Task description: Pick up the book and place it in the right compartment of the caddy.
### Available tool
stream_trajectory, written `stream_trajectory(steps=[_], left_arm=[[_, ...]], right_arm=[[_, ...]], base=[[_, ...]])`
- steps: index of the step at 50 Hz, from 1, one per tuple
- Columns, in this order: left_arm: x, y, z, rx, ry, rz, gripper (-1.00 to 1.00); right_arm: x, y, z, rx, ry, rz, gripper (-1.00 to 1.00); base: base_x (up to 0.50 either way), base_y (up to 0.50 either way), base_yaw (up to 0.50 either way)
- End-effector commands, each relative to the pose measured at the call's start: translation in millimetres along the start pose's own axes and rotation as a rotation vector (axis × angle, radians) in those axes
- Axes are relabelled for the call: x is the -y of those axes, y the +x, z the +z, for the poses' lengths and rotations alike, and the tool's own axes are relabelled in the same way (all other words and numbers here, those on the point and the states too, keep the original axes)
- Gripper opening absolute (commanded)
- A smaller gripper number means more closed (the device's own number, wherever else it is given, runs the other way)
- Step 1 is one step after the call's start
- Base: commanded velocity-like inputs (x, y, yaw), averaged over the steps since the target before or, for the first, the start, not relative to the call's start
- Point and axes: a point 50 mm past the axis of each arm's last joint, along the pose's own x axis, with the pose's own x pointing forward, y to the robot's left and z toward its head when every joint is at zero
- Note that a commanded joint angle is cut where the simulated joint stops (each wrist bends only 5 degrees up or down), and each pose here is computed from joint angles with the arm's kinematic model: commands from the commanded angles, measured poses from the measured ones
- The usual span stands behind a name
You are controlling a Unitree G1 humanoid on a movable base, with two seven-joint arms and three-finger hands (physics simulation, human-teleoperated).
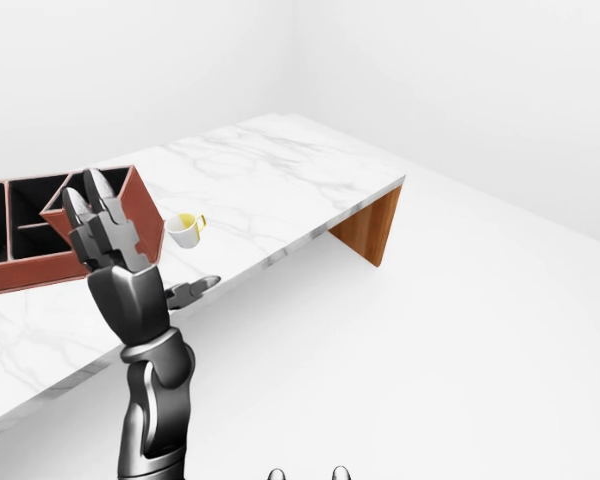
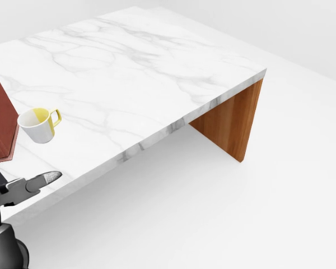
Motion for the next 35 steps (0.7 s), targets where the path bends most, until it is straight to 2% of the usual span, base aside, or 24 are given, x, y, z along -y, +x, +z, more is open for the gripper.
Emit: stream_trajectory(steps=[1, 5, 13, 27, 31, 35], left_arm=[[-6.5, 7.6, 8.6, 0.112, 0.121, 0.027, 1.0], [-6.4, 9.3, 10.0, 0.138, 0.158, 0.029, 1.0], [3.7, 6.5, 9.0, 0.203, 0.275, -0.025, 1.0], [3.2, 7.6, 15.1, 0.272, 0.355, -0.018, 1.0], [7.3, 7.9, 15.5, 0.301, 0.397, -0.032, 1.0], [9.0, 6.0, 14.8, 0.304, 0.403, -0.045, 1.0]], right_arm=[[0.3, -0.4, 1.5, 0.004, -0.003, -0.001, 1.0], [0.2, -0.3, 0.2, 0.0, -0.001, -0.001, 1.0], [-0.1, -0.5, 0.7, 0.001, -0.001, 0.002, 1.0], [-1.0, -0.5, -5.5, -0.023, 0.003, 0.005, 1.0], [-0.6, -1.1, -6.3, -0.03, -0.001, 0.006, 1.0], [-0.5, -0.8, -7.1, -0.031, 0.0, 0.007, 1.0]], base=[[0.0, 0.0, 0.0], [0.0, 0.0, 0.0], [0.0, 0.0, 0.0], [0.0, 0.0, 0.0], [0.0, 0.0, 0.0], [0.0, 0.0, 0.0]])
